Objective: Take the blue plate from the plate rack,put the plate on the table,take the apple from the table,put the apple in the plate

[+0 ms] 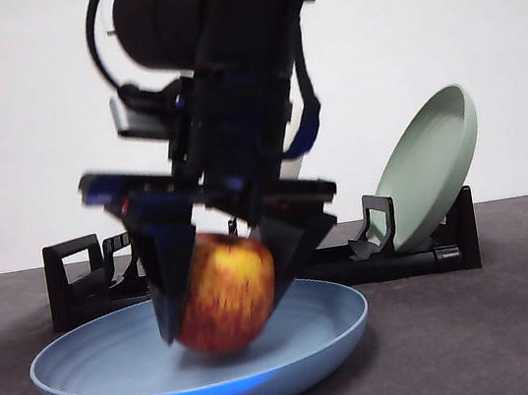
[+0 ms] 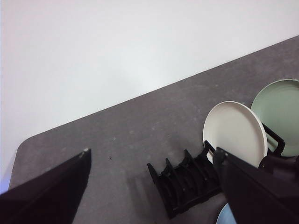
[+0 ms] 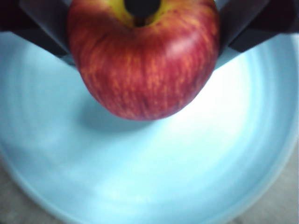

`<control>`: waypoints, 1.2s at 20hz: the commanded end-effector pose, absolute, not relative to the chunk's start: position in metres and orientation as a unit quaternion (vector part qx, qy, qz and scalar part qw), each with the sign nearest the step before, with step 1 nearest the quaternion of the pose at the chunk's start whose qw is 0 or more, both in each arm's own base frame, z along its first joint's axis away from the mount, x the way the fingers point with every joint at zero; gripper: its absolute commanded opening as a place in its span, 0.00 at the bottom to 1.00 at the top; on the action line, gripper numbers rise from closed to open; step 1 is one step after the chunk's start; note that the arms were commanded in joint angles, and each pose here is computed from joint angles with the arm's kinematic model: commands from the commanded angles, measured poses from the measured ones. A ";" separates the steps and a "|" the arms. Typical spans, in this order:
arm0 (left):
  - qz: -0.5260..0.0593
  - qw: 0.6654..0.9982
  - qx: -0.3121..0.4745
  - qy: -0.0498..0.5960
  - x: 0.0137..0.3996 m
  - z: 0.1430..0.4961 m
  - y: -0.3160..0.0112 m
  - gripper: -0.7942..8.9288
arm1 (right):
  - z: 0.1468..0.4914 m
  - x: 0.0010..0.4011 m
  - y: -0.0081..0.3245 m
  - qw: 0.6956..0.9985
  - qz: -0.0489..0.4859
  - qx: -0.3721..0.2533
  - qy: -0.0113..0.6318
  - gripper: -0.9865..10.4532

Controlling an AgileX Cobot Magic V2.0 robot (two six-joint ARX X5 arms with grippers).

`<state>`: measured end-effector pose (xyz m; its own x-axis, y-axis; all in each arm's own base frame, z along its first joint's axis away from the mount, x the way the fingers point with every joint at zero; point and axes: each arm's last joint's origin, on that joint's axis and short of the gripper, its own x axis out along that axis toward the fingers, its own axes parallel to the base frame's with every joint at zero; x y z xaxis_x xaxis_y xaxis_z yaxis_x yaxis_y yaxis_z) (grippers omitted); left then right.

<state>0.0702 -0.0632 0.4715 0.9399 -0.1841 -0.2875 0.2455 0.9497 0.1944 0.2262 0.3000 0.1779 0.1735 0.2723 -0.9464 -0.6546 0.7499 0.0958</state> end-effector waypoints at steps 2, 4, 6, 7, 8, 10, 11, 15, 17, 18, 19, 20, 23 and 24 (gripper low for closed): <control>-0.105 0.976 0.124 0.143 0.070 0.469 -0.062 0.53 | 0.175 0.227 0.303 0.746 0.313 -0.179 0.559 0.09; -0.105 0.975 0.129 0.148 0.070 0.468 -0.062 0.53 | 0.175 0.227 0.302 0.746 0.313 -0.178 0.560 0.23; -0.105 0.974 0.132 0.151 0.069 0.467 -0.061 0.53 | 0.175 0.228 0.302 0.746 0.312 -0.178 0.561 0.47; -0.105 0.974 0.131 0.152 0.069 0.467 -0.061 0.53 | 0.175 0.228 0.302 0.746 0.312 -0.178 0.560 0.53; -0.104 0.974 0.131 0.153 0.069 0.466 -0.061 0.53 | 0.175 0.228 0.302 0.746 0.313 -0.178 0.560 0.54; -0.104 0.973 0.133 0.156 0.069 0.466 -0.061 0.53 | 0.175 0.228 0.302 0.746 0.314 -0.177 0.561 0.54; -0.104 0.973 0.133 0.157 0.069 0.466 -0.061 0.53 | 0.175 0.228 0.302 0.746 0.314 -0.177 0.561 0.54; -0.102 0.973 0.125 0.165 0.069 0.464 -0.061 0.53 | 0.188 0.228 0.298 0.751 0.329 -0.184 0.542 0.53; -0.102 0.973 0.119 0.169 0.070 0.463 -0.063 0.53 | 0.212 0.225 0.293 0.767 0.337 -0.173 0.518 0.53; -0.101 0.973 0.117 0.170 0.071 0.463 -0.064 0.53 | 0.227 0.223 0.287 0.776 0.341 -0.164 0.505 0.53; -0.099 0.974 0.109 0.174 0.074 0.463 -0.068 0.53 | 0.246 0.220 0.279 0.787 0.345 -0.154 0.488 0.53; -0.102 0.973 0.111 0.177 0.076 0.462 -0.071 0.53 | 0.262 0.216 0.271 0.796 0.350 -0.146 0.472 0.53; -0.129 0.964 0.121 0.198 0.087 0.458 -0.088 0.53 | 0.316 0.200 0.238 0.827 0.368 -0.129 0.405 0.52; -0.146 0.960 0.122 0.207 0.091 0.456 -0.095 0.53 | 0.330 0.195 0.228 0.835 0.375 -0.129 0.382 0.52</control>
